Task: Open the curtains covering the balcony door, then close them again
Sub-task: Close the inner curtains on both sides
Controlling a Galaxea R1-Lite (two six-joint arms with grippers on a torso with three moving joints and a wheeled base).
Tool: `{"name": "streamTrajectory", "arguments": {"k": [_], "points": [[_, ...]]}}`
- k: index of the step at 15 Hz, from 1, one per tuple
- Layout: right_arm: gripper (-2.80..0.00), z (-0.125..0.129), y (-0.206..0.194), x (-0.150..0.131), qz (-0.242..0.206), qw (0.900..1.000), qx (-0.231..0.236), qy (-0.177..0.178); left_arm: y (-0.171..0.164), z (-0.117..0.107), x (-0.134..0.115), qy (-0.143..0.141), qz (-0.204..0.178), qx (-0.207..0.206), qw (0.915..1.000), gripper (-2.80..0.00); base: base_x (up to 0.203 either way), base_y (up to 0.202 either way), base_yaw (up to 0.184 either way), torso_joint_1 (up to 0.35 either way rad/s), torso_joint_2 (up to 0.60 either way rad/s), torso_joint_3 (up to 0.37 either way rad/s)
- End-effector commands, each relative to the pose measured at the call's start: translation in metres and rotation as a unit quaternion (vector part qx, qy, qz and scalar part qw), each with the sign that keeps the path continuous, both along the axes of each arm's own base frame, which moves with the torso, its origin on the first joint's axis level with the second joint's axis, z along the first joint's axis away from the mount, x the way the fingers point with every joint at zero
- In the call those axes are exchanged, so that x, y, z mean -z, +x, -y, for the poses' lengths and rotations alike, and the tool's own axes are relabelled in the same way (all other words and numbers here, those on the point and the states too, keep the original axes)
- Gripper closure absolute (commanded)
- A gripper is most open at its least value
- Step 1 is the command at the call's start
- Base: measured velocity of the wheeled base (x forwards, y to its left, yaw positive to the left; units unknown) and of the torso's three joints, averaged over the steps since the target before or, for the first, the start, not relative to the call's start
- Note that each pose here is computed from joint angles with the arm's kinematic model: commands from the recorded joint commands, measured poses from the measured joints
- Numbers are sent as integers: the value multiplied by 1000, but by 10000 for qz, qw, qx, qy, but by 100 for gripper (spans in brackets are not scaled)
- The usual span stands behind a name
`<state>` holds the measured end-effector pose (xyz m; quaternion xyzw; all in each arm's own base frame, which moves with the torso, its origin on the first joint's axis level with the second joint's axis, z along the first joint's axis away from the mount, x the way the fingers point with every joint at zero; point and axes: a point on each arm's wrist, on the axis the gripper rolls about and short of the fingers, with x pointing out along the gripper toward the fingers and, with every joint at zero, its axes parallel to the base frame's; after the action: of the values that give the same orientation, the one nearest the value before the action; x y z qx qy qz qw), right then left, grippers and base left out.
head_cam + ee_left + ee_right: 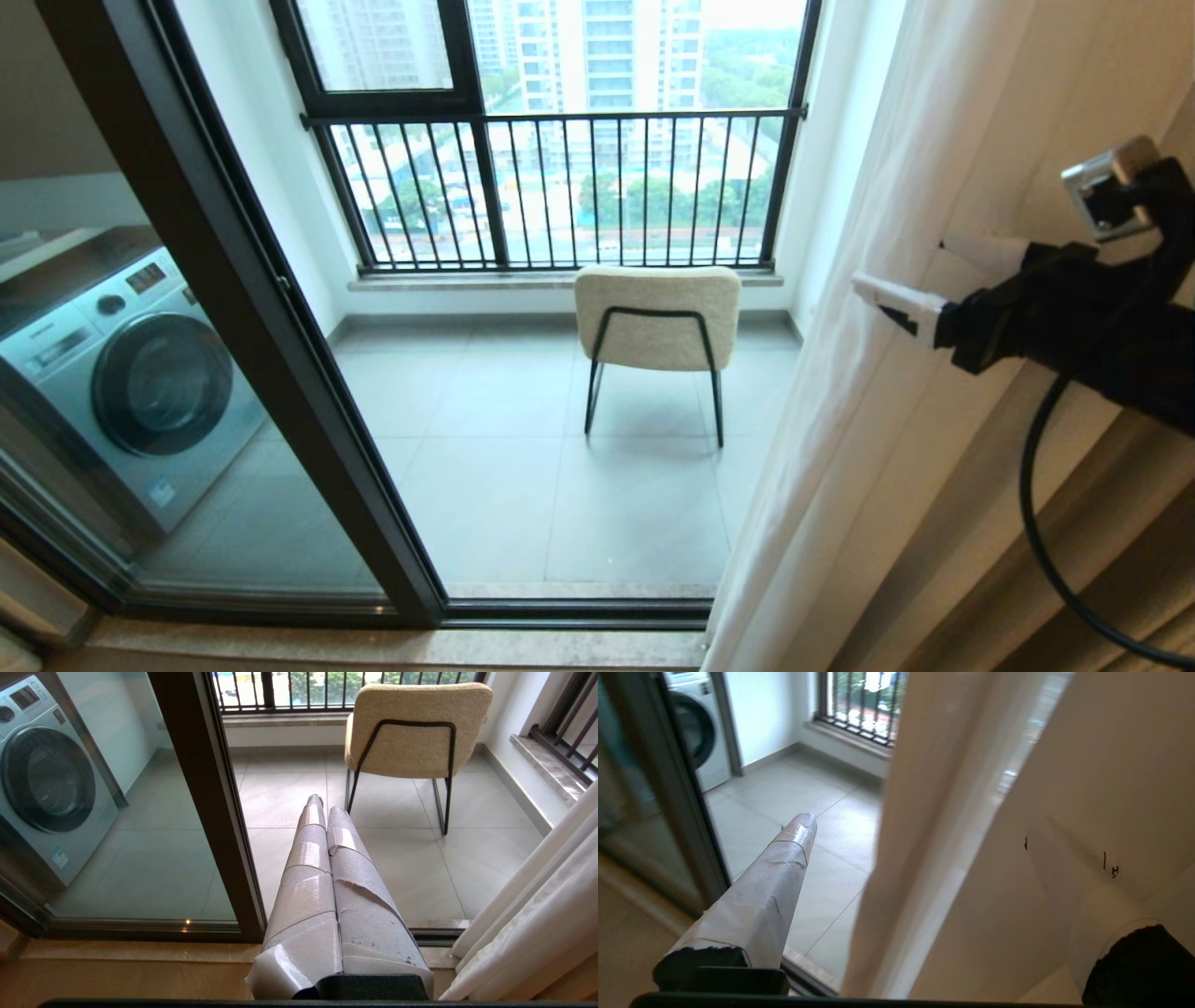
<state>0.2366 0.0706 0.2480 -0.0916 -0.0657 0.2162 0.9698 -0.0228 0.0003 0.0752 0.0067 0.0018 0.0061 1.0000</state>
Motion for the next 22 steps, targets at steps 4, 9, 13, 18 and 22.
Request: {"name": "streamTrajectory", "arguments": {"k": [4,9,13,18,22], "points": [[-280,-5,48,8,130,9986,487,167,0,0,0,2,-5,0,10000,0,0,0,0,0,0,0],[-280,15,75,-8,692,9903,1166,298,0,0,0,2,3,0,10000,0,0,0,0,0,0,0],[-280,46,73,-13,793,9824,1688,72,0,0,0,2,-5,0,10000,0,0,0,0,0,0,0],[-280,89,71,-15,791,9682,2373,30,0,0,0,2,3,0,10000,0,0,0,0,0,0,0],[-280,116,69,-16,806,9571,2784,10,0,0,0,2,3,0,10000,0,0,0,0,0,0,0]]}}
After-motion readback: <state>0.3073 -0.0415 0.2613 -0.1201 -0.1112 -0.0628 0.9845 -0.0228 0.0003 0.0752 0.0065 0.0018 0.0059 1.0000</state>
